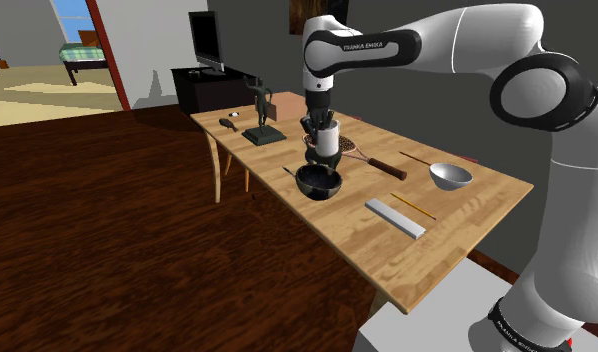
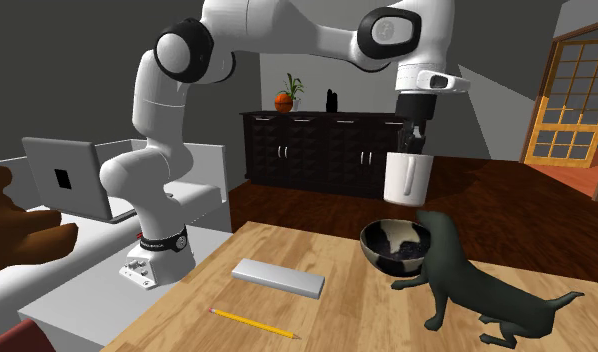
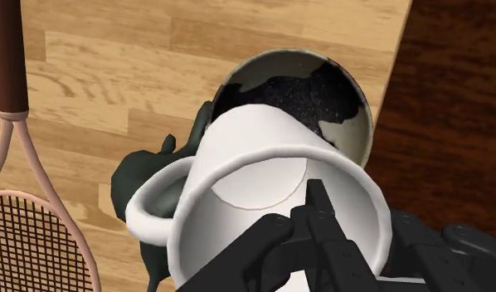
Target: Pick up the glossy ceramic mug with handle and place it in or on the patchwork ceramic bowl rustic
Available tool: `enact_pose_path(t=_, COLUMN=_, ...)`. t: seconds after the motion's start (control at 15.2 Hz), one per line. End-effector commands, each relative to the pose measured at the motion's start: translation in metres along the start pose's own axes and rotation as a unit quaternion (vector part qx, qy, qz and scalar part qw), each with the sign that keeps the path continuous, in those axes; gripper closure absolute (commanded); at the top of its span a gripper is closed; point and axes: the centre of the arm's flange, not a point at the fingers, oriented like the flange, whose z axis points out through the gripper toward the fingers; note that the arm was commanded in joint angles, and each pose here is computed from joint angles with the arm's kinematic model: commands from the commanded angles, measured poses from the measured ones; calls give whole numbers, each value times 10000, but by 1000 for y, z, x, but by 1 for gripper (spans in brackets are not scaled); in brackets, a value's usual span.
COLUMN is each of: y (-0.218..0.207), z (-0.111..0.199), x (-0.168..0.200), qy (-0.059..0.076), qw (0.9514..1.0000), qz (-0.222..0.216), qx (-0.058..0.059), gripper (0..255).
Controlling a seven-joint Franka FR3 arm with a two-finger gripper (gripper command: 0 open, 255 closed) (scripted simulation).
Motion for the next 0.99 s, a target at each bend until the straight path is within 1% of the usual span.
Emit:
enact_pose_path(t=0.0, y=3, z=18, x=2, qy=-56, qw=10000, qz=29, qx=-12, gripper=255)
enact_pose_path(t=0.66, y=0, z=71, x=4, qy=-56, qw=10000, qz=29, qx=-12, gripper=255)
enact_pose_path(t=0.92, y=0, z=73, x=4, qy=-56, qw=10000, qz=29, qx=-12, gripper=255)
